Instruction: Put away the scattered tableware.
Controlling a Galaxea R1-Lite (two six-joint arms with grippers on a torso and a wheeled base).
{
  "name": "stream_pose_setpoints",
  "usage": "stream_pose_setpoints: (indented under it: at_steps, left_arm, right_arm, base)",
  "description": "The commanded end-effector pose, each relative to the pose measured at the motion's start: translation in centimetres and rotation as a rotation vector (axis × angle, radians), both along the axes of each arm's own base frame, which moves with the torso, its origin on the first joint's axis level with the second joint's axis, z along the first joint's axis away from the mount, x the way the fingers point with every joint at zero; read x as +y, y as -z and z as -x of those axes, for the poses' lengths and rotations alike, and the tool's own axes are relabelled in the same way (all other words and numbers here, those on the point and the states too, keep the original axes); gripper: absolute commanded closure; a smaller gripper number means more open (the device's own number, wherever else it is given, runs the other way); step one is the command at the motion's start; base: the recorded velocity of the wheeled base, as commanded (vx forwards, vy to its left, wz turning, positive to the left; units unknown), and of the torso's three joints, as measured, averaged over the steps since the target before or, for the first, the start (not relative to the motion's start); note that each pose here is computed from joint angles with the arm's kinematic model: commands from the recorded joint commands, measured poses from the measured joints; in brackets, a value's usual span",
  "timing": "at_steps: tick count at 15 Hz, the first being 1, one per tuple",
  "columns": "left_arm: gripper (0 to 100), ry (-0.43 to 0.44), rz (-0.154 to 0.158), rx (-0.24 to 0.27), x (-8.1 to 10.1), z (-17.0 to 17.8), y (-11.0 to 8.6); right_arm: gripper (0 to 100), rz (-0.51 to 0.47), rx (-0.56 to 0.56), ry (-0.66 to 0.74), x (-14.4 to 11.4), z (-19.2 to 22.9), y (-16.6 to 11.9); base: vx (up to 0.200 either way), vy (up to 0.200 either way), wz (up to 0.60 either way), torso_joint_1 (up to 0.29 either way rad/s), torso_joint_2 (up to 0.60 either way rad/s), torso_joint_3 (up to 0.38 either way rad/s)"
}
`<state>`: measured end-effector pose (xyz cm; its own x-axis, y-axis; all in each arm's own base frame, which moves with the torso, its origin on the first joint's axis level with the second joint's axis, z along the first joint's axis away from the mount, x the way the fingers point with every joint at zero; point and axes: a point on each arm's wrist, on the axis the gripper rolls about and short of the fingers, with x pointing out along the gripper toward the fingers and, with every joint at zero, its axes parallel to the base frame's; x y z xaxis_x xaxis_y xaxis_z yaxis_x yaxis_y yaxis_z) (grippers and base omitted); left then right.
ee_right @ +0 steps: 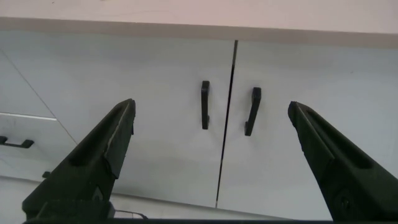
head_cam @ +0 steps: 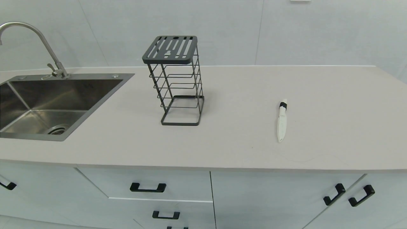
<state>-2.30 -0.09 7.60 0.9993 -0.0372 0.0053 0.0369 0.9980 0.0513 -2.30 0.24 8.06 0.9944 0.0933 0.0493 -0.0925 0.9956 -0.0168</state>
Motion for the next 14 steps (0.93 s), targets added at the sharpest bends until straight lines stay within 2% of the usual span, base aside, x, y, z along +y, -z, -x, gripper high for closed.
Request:
stream_pose_setpoints:
  at_steps: [1, 14]
  left_arm:
    - [0, -0.010, 0.000, 0.001, 0.02, -0.01, -0.02]
    - [0, -0.013, 0.000, 0.004, 0.03, -0.01, 0.01]
  right_arm:
    - [0, 0.000, -0.001, 0.000, 0.00, 0.00, -0.01]
    - [0, -0.003, -0.001, 0.000, 0.00, 0.00, -0.01]
  base:
    - [0.000, 0.000, 0.00, 0.330, -0.51, -0.237]
    - [0.000, 0.000, 0.00, 0.291, -0.55, -0.263]
